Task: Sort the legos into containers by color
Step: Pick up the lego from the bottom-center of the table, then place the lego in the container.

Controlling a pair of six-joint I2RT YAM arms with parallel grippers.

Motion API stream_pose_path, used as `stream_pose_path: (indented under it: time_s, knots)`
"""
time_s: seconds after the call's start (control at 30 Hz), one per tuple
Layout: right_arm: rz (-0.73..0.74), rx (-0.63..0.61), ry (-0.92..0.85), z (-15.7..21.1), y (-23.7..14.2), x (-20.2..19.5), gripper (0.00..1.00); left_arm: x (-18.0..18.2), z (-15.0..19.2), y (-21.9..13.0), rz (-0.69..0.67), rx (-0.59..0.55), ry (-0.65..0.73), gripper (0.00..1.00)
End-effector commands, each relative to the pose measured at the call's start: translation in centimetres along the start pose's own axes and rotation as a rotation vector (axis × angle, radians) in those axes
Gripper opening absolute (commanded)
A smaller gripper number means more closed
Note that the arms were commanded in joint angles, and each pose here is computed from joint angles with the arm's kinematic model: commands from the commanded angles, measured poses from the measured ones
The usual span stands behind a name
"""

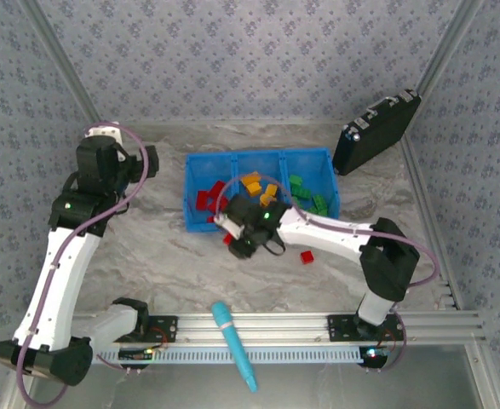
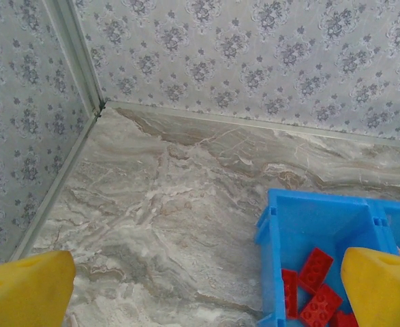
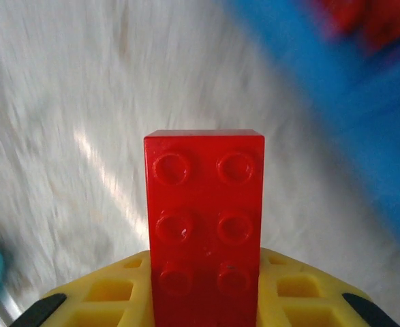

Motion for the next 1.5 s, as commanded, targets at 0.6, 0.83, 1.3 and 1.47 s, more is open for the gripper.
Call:
stream_pose_path:
  time_s: [0.6,0.83,1.3,1.47]
  knots:
    - [0.153,-0.181,-0.085,-15.2,6.1,-9.2,0.53,-5.7,4.4,-5.1,0.557,0.066,0.239,1.0]
    - [0.15,-0.234,-0.096,-15.4,0.3,-8.2,0.67,-6.4,4.9,-6.7,0.633,0.033,0.273,1.0]
    - [0.431,-0.056,0.591,8.2,-11.3,-9.7,0.74,-11.8,6.6,-9.9,0.949,0.05,0.482,1.0]
    - [0.408,-0.059,0.842,15.6,-10.1,-9.5,0.79,-13.0,6.9,-11.4,1.053,0.066,0.497,1.0]
Point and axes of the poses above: each hand's point on the last joint's axis, 136 mm out from that joint toward the fingers, its own y axis out along the fingers, its own x axis along the line the jaws close on, z = x × y, the point moved 2 cm from there along -y, back along the fingers, and after that the axes turned 2 degrees about y, right-handed, at the moved point
